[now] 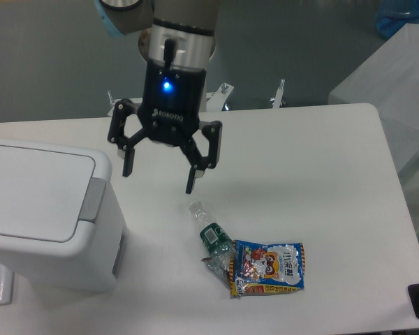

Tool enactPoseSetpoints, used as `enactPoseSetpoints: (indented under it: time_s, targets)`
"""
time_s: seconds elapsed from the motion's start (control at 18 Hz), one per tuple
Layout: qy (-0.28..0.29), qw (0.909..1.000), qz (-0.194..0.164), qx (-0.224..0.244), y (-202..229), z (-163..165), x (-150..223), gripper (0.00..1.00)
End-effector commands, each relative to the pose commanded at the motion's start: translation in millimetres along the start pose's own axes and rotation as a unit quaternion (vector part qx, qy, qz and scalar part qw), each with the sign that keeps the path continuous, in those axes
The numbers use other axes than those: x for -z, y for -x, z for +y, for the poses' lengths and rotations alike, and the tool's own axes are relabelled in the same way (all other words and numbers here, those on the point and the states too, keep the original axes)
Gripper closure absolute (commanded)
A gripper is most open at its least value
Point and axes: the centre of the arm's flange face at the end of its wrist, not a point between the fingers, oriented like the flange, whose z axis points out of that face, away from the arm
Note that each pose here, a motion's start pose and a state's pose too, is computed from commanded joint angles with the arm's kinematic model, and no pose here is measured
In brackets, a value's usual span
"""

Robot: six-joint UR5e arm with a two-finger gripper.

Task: Open the trash can
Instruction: 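Lower the open gripper toward the lid of the white trash can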

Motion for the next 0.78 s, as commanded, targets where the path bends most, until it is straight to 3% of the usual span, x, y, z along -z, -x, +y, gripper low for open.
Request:
enactPoseSetpoints:
  time_s: [0.78]
  targets:
    - [0.028,0.9993,0.026,0.003,-20,19,-34,0.00]
